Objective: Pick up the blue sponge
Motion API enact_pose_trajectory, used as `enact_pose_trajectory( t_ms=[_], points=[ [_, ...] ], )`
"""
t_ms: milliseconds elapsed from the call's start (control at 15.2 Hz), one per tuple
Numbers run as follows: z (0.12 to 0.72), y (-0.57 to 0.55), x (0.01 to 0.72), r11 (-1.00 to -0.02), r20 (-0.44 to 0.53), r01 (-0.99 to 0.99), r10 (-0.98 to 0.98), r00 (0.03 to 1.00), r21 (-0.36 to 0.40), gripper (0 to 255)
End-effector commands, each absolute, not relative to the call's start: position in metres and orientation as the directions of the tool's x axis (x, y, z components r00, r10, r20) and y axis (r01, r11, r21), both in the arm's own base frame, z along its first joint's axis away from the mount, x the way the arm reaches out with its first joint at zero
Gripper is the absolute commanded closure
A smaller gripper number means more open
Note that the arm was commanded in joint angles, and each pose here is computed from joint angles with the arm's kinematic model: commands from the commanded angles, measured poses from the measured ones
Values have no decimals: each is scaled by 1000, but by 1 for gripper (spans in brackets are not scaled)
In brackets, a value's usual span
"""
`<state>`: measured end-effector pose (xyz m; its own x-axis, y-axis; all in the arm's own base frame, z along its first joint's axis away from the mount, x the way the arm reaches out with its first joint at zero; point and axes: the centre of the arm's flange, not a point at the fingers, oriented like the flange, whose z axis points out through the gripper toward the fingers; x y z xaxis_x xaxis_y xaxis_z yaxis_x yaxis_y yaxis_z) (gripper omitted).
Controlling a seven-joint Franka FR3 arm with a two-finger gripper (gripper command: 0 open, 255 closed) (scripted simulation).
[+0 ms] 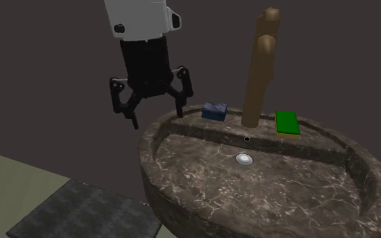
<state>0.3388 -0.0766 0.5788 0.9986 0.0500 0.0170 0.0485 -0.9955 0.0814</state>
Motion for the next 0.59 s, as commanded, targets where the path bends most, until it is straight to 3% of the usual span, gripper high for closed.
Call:
enact_pose_trajectory(
  t_ms=[0, 528],
  points=[
    [570, -102, 350, -992, 31, 101, 103, 994, 73, 0],
    [545, -190, 406, -955, 87, 292, 295, 952, 44, 0]
  ],
)
